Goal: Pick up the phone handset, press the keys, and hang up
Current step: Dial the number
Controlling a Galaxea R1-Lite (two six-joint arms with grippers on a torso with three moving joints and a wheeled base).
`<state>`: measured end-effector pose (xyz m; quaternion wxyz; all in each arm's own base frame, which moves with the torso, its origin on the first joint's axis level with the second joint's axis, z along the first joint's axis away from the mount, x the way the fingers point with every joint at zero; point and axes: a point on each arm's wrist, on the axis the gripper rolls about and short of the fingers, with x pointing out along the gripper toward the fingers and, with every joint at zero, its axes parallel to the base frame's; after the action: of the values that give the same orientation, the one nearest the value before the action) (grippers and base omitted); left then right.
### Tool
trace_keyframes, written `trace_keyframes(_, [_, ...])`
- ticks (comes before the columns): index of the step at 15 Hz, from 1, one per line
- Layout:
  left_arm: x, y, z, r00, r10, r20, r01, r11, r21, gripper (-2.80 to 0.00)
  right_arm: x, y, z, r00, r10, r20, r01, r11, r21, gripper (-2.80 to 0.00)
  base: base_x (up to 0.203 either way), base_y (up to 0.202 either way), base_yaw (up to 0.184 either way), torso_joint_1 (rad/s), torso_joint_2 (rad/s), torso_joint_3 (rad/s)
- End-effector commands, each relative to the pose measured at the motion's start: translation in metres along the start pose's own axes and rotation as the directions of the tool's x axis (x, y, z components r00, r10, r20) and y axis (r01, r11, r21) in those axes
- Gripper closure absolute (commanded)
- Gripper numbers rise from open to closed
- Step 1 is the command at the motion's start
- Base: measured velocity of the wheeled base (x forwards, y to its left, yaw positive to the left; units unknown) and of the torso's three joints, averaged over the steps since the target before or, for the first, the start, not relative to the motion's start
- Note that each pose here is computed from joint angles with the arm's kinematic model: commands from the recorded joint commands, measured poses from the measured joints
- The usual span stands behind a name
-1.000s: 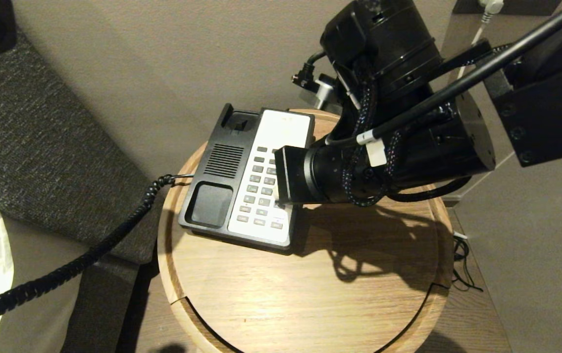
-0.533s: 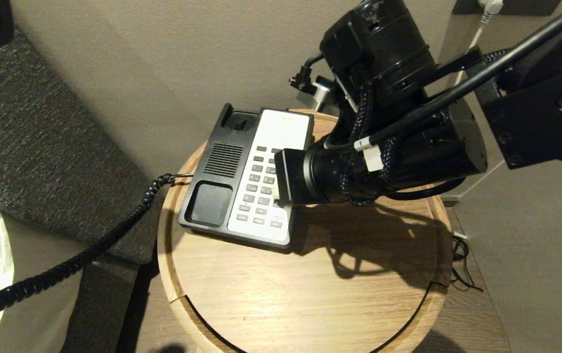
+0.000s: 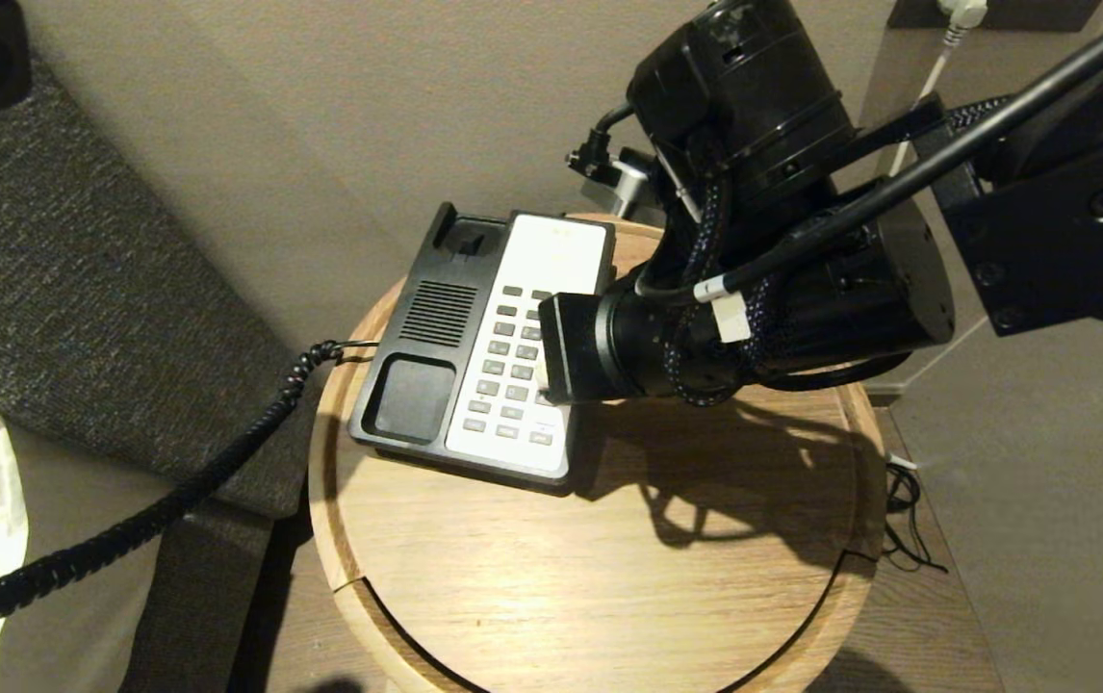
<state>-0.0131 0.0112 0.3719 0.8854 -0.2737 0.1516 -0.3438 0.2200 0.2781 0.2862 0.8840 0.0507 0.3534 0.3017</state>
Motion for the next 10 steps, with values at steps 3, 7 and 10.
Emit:
trace_keyframes(3, [0.0, 0.002, -0.003, 1.0, 0.006, -0.009, -0.006, 1.0, -0.004, 0.0, -0.012, 0.006, 0.003, 0.999, 0.028, 0.021, -0.028, 1.0, 0.008, 0.0, 0.0, 0.0, 0.0, 0.0, 0.0, 0.0])
trace_keyframes(7, [-0.002, 0.005, -0.006, 1.0, 0.01, -0.013, -0.01, 1.0, -0.004, 0.0, -0.029, 0.016, -0.004, 0.998, 0.061, 0.009, -0.061, 0.998, 0.007, 0.0, 0.0, 0.0, 0.0, 0.0, 0.0, 0.0])
trace_keyframes(10, [-0.002, 0.006, -0.008, 1.0, 0.012, -0.017, -0.012, 1.0, -0.006, 0.0, -0.029, 0.015, -0.007, 0.998, 0.051, -0.023, -0.05, 0.998, 0.039, 0.0, 0.0, 0.0, 0.0, 0.0, 0.0, 0.0])
